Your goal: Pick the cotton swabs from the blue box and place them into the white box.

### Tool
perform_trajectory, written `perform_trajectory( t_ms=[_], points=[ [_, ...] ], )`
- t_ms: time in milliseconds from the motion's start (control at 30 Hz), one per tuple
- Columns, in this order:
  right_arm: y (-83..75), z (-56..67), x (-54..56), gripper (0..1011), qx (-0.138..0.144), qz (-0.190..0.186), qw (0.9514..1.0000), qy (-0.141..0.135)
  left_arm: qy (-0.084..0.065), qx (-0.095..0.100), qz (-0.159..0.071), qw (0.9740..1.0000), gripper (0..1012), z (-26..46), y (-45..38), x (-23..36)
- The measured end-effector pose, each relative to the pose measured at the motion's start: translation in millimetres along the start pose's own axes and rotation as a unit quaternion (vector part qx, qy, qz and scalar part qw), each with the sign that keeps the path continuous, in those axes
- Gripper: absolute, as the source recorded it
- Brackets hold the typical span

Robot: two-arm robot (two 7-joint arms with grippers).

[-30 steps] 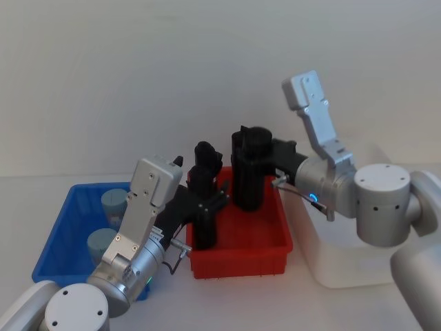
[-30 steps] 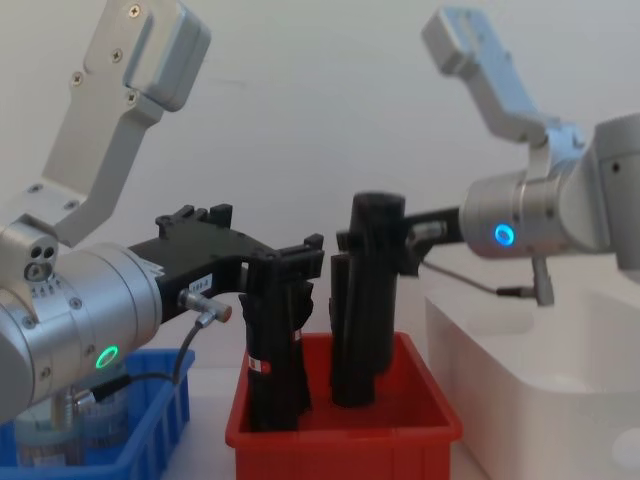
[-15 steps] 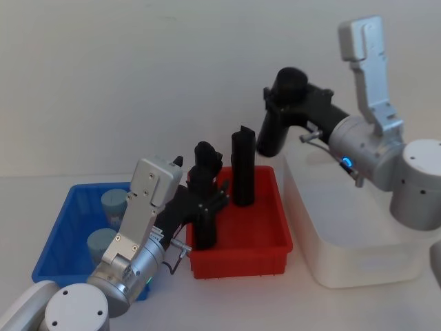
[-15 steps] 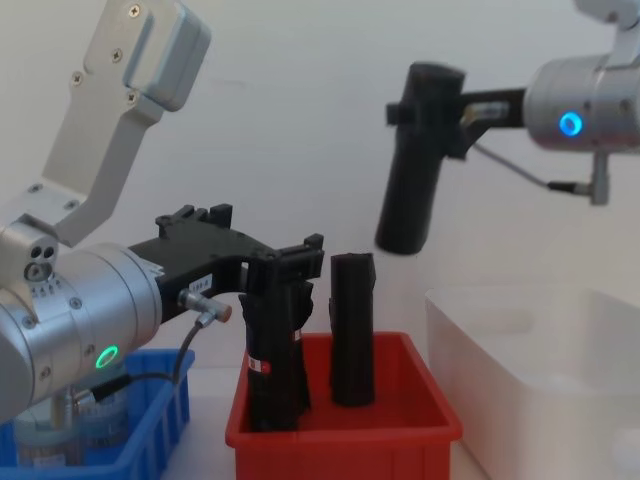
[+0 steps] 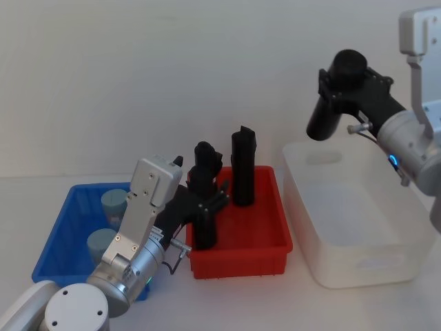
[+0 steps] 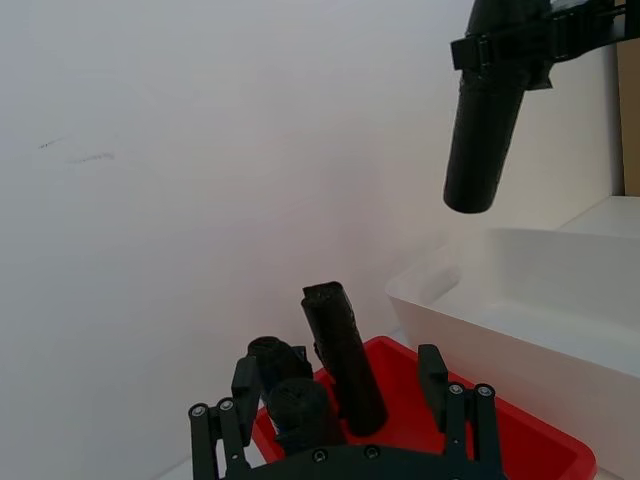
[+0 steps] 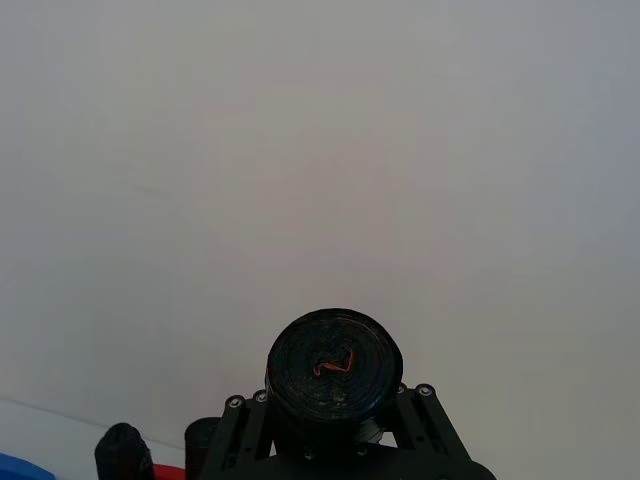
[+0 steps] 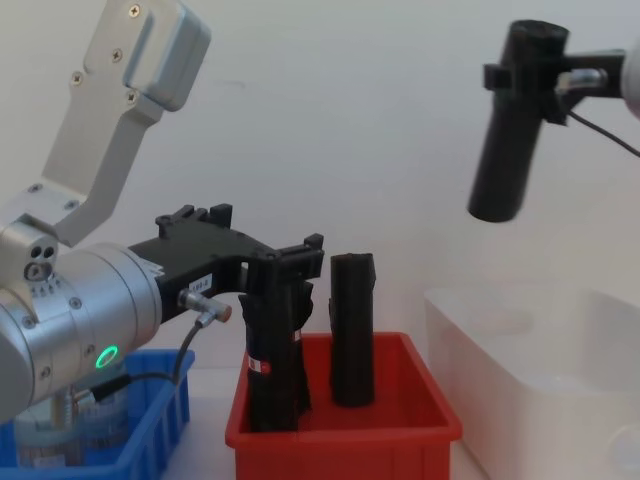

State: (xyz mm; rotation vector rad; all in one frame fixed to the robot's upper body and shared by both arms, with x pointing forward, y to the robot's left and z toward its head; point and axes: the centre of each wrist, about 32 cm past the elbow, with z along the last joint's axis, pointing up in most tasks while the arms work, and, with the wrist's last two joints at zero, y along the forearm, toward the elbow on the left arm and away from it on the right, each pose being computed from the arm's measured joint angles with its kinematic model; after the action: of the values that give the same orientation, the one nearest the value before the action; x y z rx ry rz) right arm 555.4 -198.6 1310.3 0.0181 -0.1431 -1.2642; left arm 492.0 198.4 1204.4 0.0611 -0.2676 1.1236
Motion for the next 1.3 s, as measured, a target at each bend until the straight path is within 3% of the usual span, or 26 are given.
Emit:
perform_trajectory(
  t_ms=[433,633,967,1167,1300],
  points=[
    [-18.4,-25.5,6.6,476,-0.053,-0.05,0.9973,0.005,0.0,0.0,0.0,1.0,1004,0.0,0.0,0.0],
    [-23.7,-41.9,8.0,674,-0.085,-0.064,0.9942,0.016,0.0,0.0,0.0,1.0,1005,0.0,0.0,0.0],
    [-28.1,-54.4,8.9,956,-0.11,-0.073,0.9909,0.025,0.0,0.0,0.0,1.0,1005,0.0,0.0,0.0],
    [-29.5,-58.3,9.0,1001,-0.118,-0.076,0.9897,0.027,-0.002,0.002,0.001,1.0,1004,0.7,0.7,0.9],
    [-30.2,-60.0,9.0,1001,-0.121,-0.077,0.9892,0.028,-0.011,0.009,0.011,0.9998,1004,4.3,4.1,4.5]
  ],
)
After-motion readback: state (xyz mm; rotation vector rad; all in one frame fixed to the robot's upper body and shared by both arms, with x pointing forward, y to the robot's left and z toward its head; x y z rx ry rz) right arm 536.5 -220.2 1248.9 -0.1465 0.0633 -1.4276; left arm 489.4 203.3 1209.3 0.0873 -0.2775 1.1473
